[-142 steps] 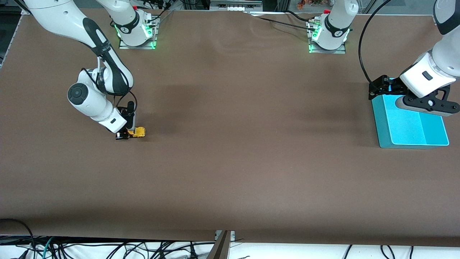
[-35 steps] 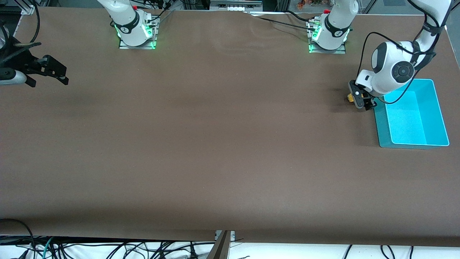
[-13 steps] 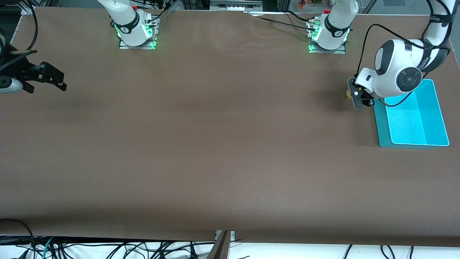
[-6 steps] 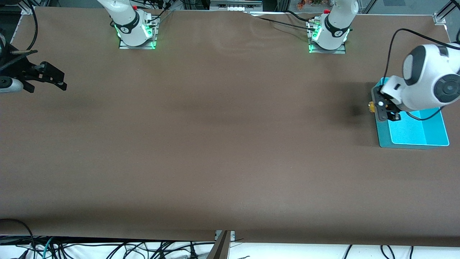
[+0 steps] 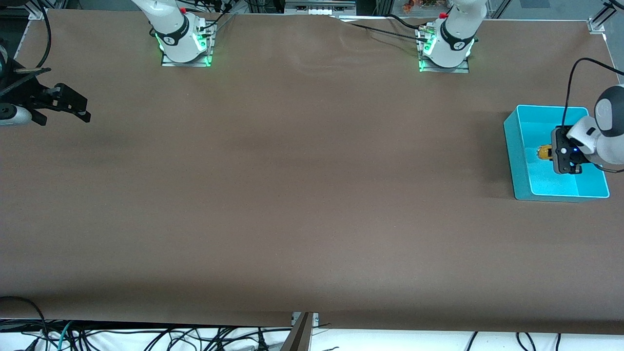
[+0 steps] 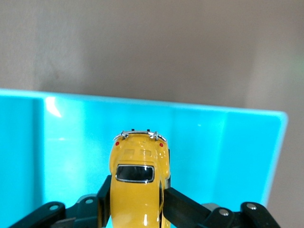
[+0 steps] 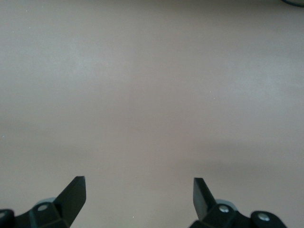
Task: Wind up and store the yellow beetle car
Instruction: 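Lift the car and lower it into the cyan box with the left gripper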
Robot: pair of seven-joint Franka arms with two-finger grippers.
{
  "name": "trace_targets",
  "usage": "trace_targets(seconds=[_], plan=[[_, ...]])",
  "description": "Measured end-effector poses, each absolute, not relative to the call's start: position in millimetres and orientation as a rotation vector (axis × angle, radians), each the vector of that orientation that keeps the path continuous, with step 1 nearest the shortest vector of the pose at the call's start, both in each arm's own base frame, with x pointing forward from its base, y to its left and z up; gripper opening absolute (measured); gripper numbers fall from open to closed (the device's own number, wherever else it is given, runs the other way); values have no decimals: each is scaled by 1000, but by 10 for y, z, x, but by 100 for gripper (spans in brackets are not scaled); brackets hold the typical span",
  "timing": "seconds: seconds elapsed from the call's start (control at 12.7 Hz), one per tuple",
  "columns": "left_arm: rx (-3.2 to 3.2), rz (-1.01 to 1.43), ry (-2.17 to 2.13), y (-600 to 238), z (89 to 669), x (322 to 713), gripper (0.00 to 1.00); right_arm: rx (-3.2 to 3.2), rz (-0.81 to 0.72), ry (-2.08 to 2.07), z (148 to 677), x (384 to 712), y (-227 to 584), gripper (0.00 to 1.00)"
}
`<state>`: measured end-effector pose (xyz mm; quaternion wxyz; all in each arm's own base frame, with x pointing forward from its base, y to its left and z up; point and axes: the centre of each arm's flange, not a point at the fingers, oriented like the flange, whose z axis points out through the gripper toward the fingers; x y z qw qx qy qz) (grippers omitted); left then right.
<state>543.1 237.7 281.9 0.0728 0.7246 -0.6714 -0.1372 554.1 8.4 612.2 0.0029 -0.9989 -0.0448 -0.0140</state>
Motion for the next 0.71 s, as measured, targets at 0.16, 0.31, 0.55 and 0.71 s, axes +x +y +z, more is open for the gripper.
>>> trace_targets(seconds=[0.16, 0.31, 0.55, 0.71], plan=[[2157, -346, -2032, 2641, 2455, 5381, 49, -3132, -44, -141, 6122, 5541, 84, 100], [2139, -286, -2057, 2782, 2135, 5347, 49, -3132, -44, -141, 6123, 5541, 84, 100], [2114, -216, -2093, 2959, 1795, 5277, 49, -3132, -43, -141, 6123, 5541, 85, 100], [2106, -211, -2105, 2978, 1821, 5292, 66, -3132, -34, -141, 6117, 5535, 84, 100]])
